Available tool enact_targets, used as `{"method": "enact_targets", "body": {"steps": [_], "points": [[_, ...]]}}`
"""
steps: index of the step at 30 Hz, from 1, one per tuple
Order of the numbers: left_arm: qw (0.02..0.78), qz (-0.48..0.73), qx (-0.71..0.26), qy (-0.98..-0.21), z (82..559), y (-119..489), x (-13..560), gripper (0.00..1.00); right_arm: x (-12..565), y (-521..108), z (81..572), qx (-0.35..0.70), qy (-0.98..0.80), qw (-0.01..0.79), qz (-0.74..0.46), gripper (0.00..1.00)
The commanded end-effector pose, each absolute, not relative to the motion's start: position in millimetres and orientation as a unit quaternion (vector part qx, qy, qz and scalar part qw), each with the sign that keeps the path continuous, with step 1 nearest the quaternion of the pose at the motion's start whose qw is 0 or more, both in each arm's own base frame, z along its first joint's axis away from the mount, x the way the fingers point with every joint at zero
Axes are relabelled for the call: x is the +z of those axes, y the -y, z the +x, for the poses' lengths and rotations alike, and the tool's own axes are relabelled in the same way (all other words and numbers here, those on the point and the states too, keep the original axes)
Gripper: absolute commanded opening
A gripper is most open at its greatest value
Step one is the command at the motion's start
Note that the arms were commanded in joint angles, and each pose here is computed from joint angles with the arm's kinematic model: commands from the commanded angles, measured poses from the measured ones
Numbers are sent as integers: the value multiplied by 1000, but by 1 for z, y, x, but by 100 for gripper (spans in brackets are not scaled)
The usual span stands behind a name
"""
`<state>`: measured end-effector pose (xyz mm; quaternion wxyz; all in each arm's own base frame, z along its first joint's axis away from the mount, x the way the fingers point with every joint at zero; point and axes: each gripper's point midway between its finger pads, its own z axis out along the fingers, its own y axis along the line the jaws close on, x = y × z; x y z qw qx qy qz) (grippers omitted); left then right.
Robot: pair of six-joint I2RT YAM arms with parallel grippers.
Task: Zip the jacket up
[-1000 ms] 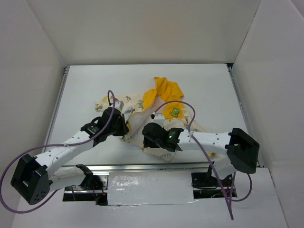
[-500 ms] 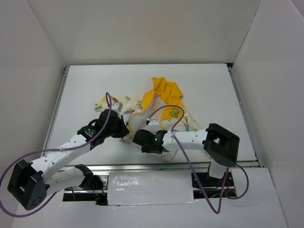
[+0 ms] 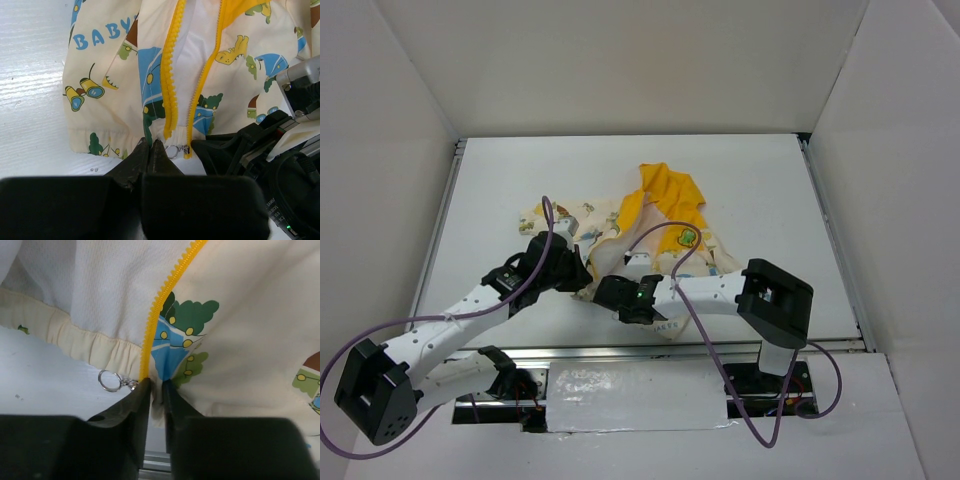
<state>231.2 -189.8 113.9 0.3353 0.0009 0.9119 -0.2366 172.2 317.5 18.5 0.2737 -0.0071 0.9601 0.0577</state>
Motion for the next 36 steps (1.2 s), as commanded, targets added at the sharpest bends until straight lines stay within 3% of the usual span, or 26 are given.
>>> {"method": "enact_targets", "body": {"steps": [1,6,15,16,18,19,21,22,24,25,28,29,31,32,33,34,36], "points": [[356,10,-250,-901,236,192,125,0,19,-316,174,40,-958,285,1,19],[352,11,-247,-903,236,193,122,0,35,-320,179,48,-953,300,2,1],[344,16,-255,-903,236,198,120,0,91,-319,189,108,-928,357,3,0],[346,17,-260,-901,237,200,123,0,117,-332,192,169,-909,380,0,0],[352,20,-275,-894,239,205,129,0,116,-322,190,197,-895,399,-22,0],[350,26,-289,-891,237,210,133,0,157,-331,194,264,-855,444,-35,0],[363,31,-313,-877,241,218,146,0,152,-323,181,311,-822,467,-98,0],[363,35,-325,-872,240,222,151,0,199,-338,167,400,-748,505,-160,0],[377,33,-339,-861,243,225,164,0,188,-333,156,405,-713,523,-234,0],[383,28,-336,-860,246,224,167,0,150,-324,160,329,-747,499,-290,0],[387,19,-327,-862,252,222,172,0,122,-299,206,129,-806,504,-283,0],[389,11,-314,-866,256,220,169,0,143,-277,235,47,-800,559,-214,0],[385,-2,-301,-872,259,216,167,0,182,-271,252,41,-761,633,-133,0],[388,-8,-299,-872,260,215,168,0,173,-266,247,56,-745,648,-146,0],[388,-9,-300,-871,261,215,169,0,182,-273,240,103,-718,668,-165,0],[390,-8,-300,-870,260,215,171,0,227,-281,229,182,-654,716,-162,0],[393,-7,-295,-871,261,213,173,0,208,-299,209,233,-638,688,-256,0]]}}
